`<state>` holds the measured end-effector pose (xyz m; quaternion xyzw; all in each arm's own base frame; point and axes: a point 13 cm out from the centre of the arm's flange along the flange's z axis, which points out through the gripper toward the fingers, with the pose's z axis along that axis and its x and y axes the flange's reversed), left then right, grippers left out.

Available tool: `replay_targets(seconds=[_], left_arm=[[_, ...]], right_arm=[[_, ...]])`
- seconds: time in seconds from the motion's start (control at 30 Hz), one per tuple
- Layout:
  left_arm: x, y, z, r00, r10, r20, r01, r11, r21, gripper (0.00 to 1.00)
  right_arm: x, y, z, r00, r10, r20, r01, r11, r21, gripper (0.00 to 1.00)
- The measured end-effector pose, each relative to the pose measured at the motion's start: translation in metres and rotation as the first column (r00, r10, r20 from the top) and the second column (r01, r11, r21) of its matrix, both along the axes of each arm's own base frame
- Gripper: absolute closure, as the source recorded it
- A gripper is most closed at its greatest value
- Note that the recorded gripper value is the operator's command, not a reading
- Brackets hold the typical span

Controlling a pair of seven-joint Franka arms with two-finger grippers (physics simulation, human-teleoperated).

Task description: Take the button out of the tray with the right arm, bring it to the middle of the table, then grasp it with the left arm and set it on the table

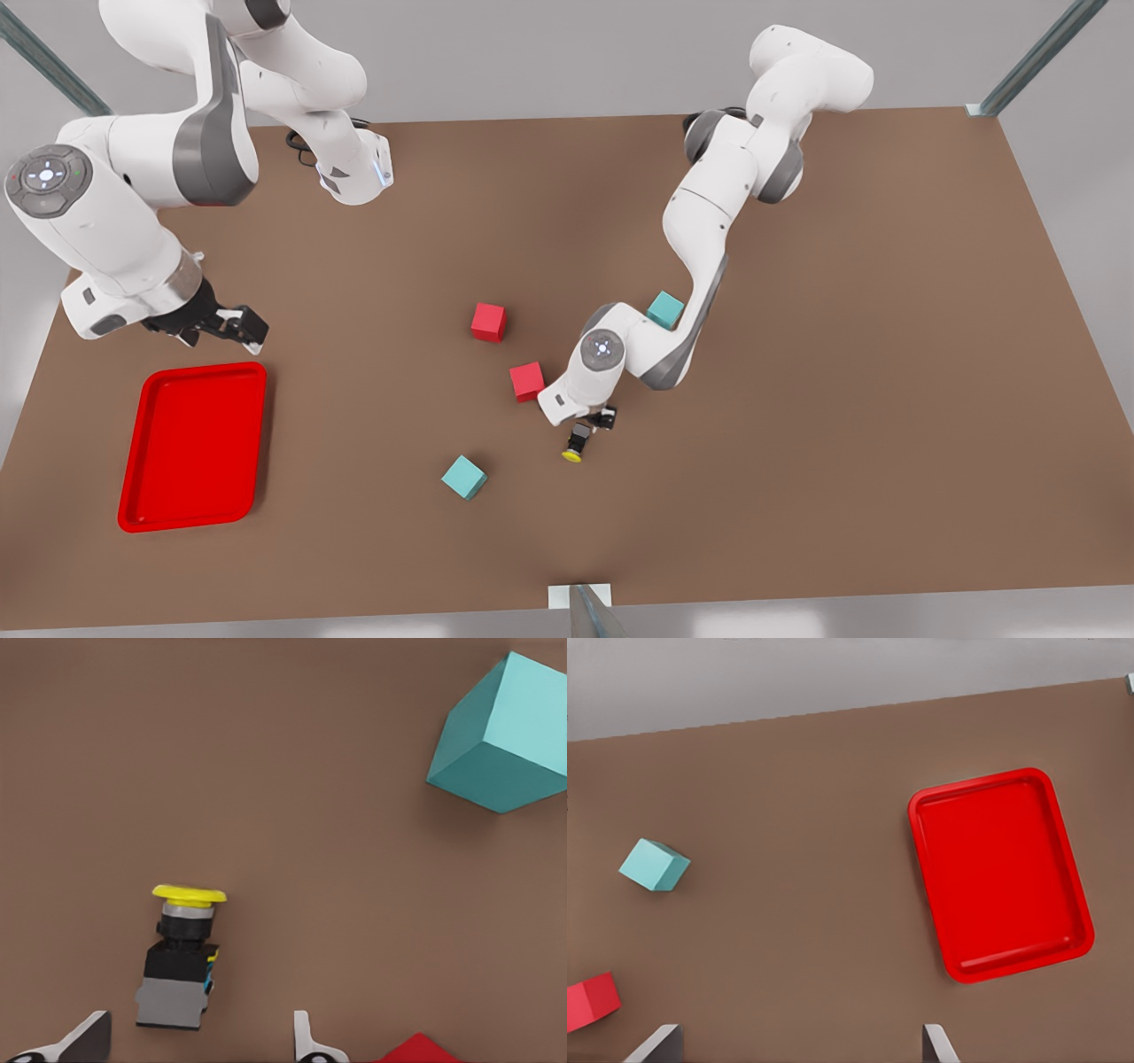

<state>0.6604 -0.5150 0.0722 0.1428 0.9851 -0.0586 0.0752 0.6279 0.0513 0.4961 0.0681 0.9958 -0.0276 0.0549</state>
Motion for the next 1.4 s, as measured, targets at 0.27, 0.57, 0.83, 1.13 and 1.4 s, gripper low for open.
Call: replay_targets(seconds=[0.27,0.57,0.83,1.13,1.4], left_arm=[[0.005,-0.006,-0.016,0.999,0.015,0.03,-0.014,1.0,-0.026,0.0],[0.002,0.0,-0.027,1.0,0.027,0.008,-0.026,1.0,-0.009,0.0],[0.01,-0.001,-0.046,0.999,0.039,0.033,-0.038,0.999,-0.028,0.0],[0.014,-0.005,-0.041,0.998,0.042,0.054,-0.04,0.998,-0.045,0.12],[0.016,-0.003,-0.035,0.997,0.044,0.057,-0.042,0.998,-0.04,0.24]], right_arm=[[0.008,-0.001,0.002,0.996,0.084,0.025,-0.084,0.996,-0.009,0.0],[0.01,0.0,0.004,0.989,0.143,0.03,-0.143,0.99,-0.018,0.0],[0.01,0.001,0.003,0.984,0.177,0.028,-0.177,0.984,-0.022,0.0],[0.011,0.003,0.002,0.979,0.202,0.026,-0.201,0.979,-0.024,0.0],[0.011,0.004,0.002,0.976,0.215,0.025,-0.215,0.976,-0.026,0.0]])
